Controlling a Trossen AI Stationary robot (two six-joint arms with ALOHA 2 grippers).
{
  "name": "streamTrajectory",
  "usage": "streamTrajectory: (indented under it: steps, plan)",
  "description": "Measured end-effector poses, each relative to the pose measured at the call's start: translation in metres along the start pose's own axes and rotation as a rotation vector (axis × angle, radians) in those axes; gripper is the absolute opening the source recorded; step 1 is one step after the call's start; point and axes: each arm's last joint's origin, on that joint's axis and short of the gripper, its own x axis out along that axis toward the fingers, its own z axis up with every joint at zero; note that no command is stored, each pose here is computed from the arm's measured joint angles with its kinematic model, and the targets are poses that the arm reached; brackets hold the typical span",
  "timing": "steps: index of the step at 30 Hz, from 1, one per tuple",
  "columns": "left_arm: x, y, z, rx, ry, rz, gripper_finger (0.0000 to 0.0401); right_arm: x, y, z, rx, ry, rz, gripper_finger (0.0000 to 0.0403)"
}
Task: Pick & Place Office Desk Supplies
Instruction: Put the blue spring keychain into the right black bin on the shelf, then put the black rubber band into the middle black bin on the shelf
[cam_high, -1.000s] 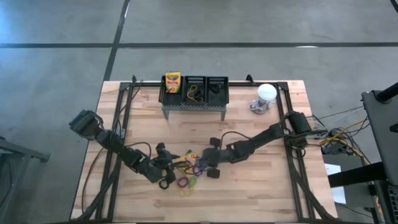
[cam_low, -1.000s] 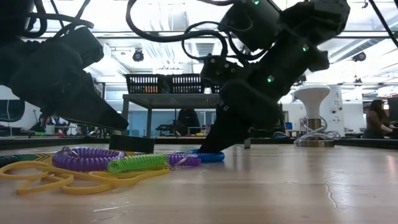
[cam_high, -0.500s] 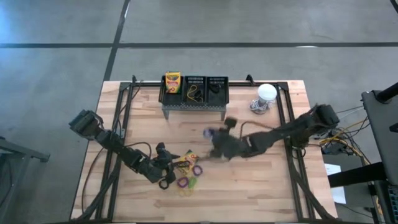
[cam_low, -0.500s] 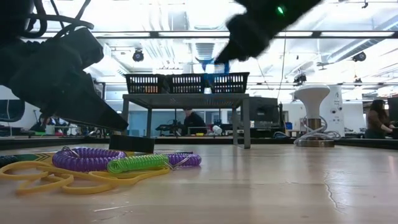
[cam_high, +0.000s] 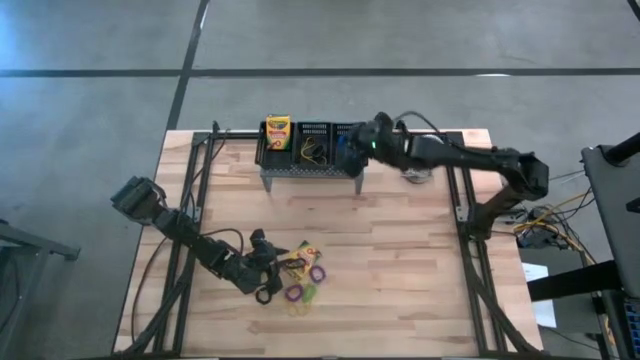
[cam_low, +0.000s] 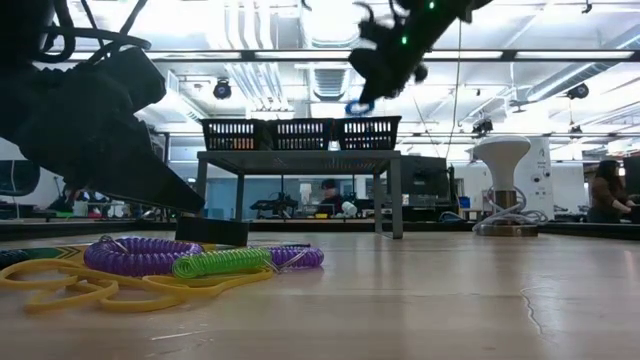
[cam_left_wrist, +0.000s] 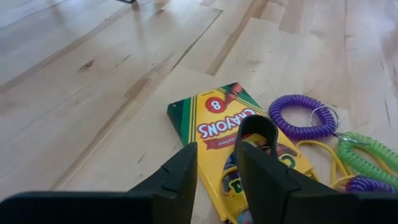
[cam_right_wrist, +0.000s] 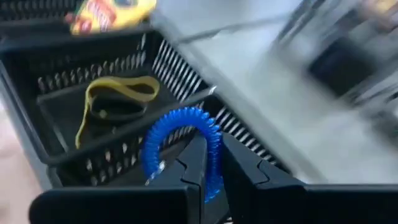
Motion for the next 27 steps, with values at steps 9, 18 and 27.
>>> streamTrajectory:
  steps: [9, 18, 27]
  plan:
    - [0.000, 0.000, 0.000, -0.001, -0.001, 0.004, 0.0122, 0.022, -0.020, 0.003, 0.071, 0.147, 0.132, 0.0066]
    - [0.000, 0.000, 0.000, -0.001, -0.001, 0.004, 0.0122, 0.011, -0.020, 0.007, 0.065, 0.137, 0.171, 0.0163]
    - [0.000, 0.000, 0.000, -0.001, -0.002, 0.003, 0.0122, -0.065, 0.052, 0.001, -0.136, 0.009, 0.370, 0.0165]
